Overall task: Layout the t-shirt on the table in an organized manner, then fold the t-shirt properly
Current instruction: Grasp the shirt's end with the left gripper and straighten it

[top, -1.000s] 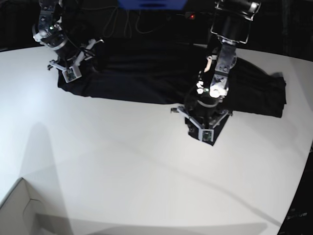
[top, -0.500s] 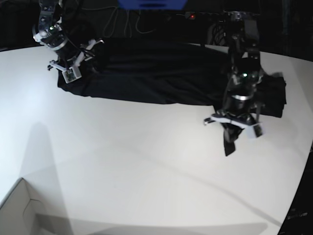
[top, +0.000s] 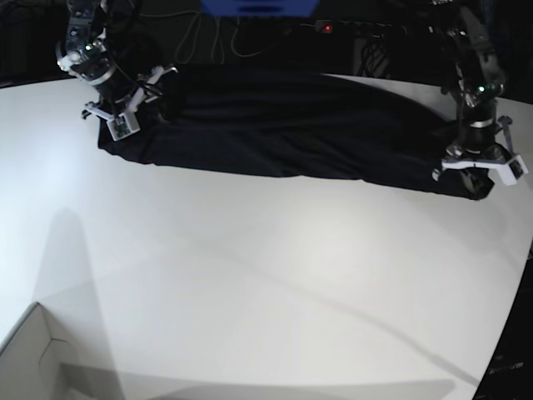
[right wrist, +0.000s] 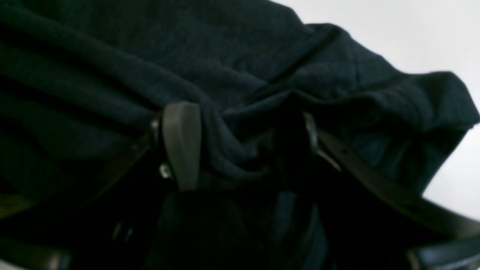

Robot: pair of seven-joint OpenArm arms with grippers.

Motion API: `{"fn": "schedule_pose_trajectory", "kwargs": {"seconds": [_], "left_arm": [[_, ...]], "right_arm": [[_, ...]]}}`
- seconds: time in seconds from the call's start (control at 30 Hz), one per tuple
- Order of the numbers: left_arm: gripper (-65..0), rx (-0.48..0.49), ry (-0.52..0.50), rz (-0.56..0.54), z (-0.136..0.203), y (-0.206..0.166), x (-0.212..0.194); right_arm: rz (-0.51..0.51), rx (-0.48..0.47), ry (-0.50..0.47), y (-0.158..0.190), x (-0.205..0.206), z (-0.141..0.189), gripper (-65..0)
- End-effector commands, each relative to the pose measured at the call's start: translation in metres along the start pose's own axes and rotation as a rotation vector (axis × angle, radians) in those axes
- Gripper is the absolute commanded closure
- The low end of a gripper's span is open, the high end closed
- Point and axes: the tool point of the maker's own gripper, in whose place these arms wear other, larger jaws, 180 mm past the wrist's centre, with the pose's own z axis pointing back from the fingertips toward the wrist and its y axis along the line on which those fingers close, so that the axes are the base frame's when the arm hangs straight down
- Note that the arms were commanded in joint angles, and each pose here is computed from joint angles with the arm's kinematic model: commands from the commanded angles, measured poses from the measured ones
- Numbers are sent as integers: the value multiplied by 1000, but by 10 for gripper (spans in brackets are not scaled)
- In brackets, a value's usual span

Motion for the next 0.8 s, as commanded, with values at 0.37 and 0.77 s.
{"fn": "schedule_pose_trajectory", "kwargs": {"seconds": [0.37,0.77], "left_arm": [[-16,66,7,16,-18,24,-6],[-370,91,-62,24,-4,36,18]], "right_arm": [[1,12,-35,5,9,0,-347],[0,13,-31,5,7,1,-347]]}}
